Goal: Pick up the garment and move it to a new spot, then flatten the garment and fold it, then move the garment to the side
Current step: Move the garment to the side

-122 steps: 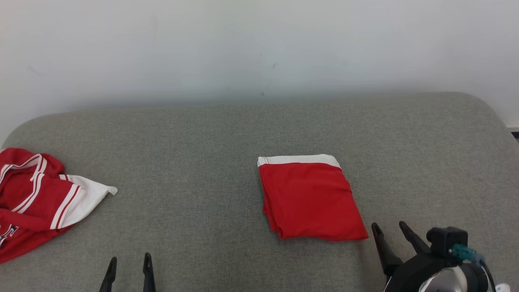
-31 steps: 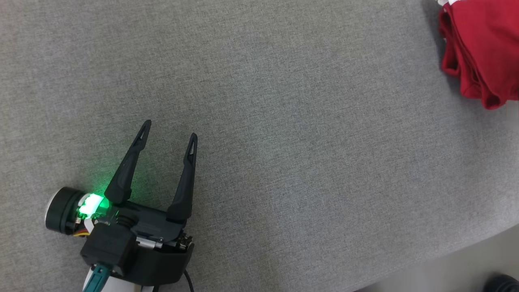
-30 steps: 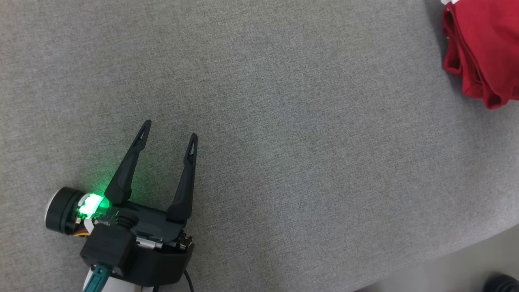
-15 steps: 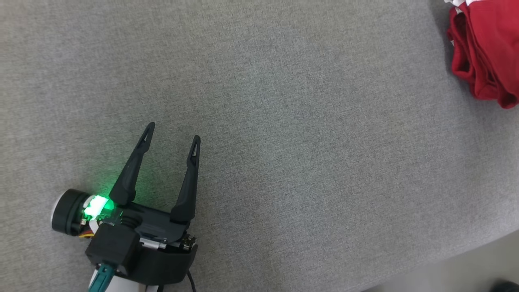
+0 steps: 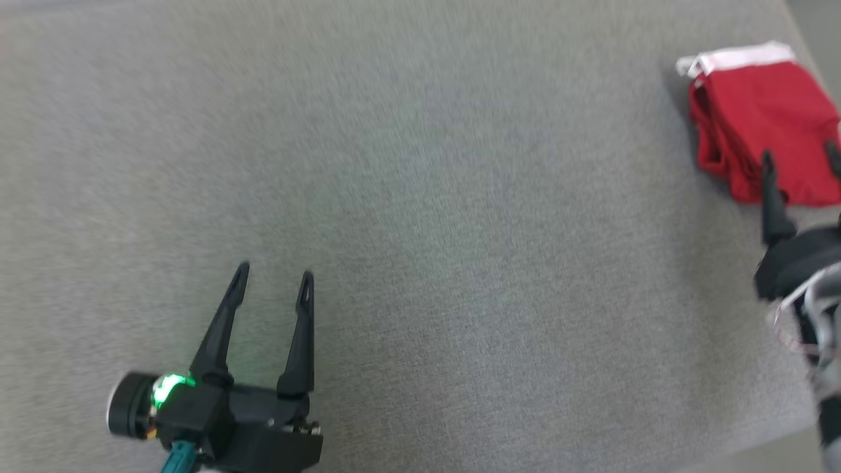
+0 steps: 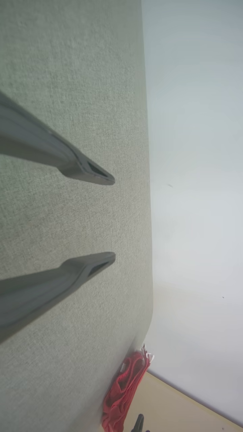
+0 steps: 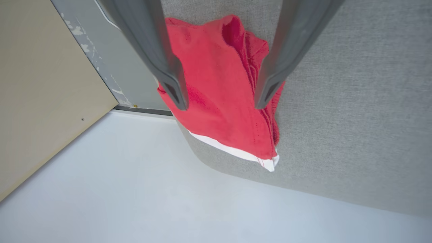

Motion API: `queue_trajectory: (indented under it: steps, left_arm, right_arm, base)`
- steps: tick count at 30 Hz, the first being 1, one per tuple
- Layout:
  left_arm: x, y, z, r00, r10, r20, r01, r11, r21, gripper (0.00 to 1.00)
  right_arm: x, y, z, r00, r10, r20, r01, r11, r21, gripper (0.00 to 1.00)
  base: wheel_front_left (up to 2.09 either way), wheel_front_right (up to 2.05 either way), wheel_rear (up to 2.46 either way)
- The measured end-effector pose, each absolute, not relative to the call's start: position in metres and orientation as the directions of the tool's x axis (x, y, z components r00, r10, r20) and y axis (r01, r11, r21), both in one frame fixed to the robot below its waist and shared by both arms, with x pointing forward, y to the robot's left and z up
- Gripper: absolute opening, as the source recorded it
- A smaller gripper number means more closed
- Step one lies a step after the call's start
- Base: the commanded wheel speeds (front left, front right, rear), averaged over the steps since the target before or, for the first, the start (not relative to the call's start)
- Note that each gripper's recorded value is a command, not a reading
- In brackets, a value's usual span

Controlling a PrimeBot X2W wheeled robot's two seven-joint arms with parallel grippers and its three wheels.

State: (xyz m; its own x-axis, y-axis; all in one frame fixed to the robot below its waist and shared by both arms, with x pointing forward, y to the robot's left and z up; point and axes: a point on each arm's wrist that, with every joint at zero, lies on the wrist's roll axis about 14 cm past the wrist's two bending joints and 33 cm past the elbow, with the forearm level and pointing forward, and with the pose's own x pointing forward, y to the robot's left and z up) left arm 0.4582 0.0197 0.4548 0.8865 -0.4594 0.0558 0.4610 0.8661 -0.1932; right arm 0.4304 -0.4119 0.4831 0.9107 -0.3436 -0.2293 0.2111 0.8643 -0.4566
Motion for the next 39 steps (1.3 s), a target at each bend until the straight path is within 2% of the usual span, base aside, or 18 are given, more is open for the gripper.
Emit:
queue_trajectory:
  steps: [11, 18, 31, 39]
  left_arm:
    - [0.421, 0.073, 0.477, 0.954, -0.299, 0.031, 0.3, 0.94, -0.162, 1.0]
    - [0.398, 0.113, 0.487, 0.983, -0.182, 0.037, 0.185, 0.973, -0.141, 1.0]
    - [0.363, 0.162, 0.486, 0.999, -0.036, 0.02, 0.038, 0.991, -0.128, 1.0]
    - [0.352, 0.179, 0.488, 1.0, 0.018, 0.023, -0.015, 0.991, -0.13, 1.0]
  right_arm:
    - [0.38, -0.334, 0.514, 0.964, -0.263, -0.045, 0.254, 0.956, -0.145, 1.0]
    - [0.355, -0.293, 0.51, 0.973, -0.232, -0.011, 0.232, 0.973, 0.009, 1.0]
    - [0.356, -0.212, 0.493, 1.0, -0.027, -0.013, 0.028, 0.996, 0.082, 1.0]
    - [0.36, -0.196, 0.493, 1.0, 0.02, -0.009, -0.02, 0.998, 0.062, 1.0]
  base:
    - [0.0, 0.0, 0.0]
    - [0.0, 0.0, 0.0]
    - [0.0, 0.0, 0.0]
    - [0.0, 0.0, 0.0]
